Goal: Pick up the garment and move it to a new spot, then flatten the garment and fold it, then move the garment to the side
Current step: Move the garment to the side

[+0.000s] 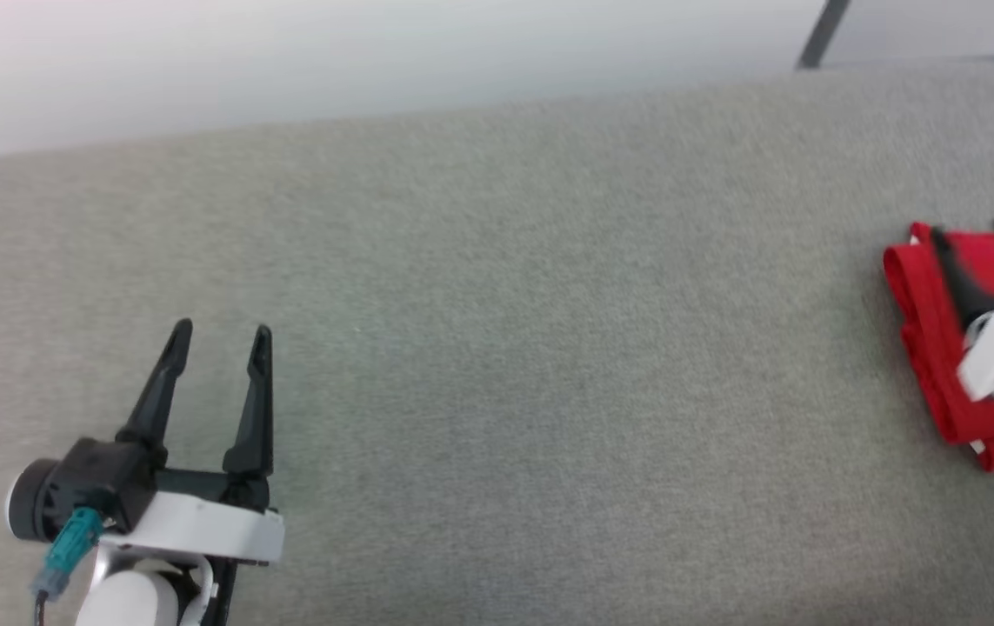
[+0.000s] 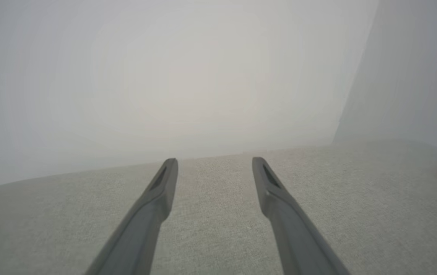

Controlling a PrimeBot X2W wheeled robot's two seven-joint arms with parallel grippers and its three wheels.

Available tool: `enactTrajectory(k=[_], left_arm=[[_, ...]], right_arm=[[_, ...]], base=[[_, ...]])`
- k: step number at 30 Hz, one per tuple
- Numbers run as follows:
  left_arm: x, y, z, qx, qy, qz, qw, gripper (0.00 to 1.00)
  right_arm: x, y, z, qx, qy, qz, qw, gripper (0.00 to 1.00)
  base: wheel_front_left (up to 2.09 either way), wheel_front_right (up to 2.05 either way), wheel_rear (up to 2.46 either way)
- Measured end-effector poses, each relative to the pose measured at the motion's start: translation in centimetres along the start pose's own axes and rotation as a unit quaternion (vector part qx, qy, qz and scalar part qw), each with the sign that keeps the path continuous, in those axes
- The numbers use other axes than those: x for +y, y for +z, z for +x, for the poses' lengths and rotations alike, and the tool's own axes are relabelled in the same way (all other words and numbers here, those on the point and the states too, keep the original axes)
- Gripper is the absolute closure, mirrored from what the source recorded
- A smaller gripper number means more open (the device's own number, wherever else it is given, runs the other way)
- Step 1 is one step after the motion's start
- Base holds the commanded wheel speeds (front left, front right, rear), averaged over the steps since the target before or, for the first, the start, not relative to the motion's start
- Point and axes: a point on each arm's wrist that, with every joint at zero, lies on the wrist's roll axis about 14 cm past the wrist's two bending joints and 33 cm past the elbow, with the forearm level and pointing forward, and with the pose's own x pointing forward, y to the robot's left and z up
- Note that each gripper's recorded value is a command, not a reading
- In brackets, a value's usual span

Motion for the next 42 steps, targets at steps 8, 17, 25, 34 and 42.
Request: enactTrajectory(k=[8, 17, 25, 34, 42], left_arm=[[1.8, 1.6, -3.5, -0.005, 0.037, 0.005, 0.999, 0.00], [3.1, 1.5, -7.7, 0.007, 0.073, 0.000, 0.997, 0.00], [4.0, 1.8, -10.4, 0.007, 0.102, -0.005, 0.995, 0.00], [5.0, 2.1, -13.8, 0.004, 0.135, -0.008, 0.991, 0.00], [5.0, 3.0, -15.2, -0.006, 0.144, -0.005, 0.990, 0.00]], right_arm=[[7.3, 1.2, -1.9, -0.073, 0.087, 0.029, 0.993, 0.00], [9.6, 0.4, -5.1, -0.114, 0.098, 0.076, 0.986, 0.00], [9.6, 0.6, -7.4, -0.148, 0.086, 0.087, 0.981, 0.00], [11.8, 0.3, -10.5, -0.172, 0.090, 0.111, 0.975, 0.00], [11.7, 0.7, -12.5, -0.182, 0.073, 0.110, 0.974, 0.00]], base=[[0.00, 0.00, 0.00], [0.00, 0.00, 0.00], [0.00, 0.00, 0.00], [0.00, 0.00, 0.00], [0.00, 0.00, 0.00]])
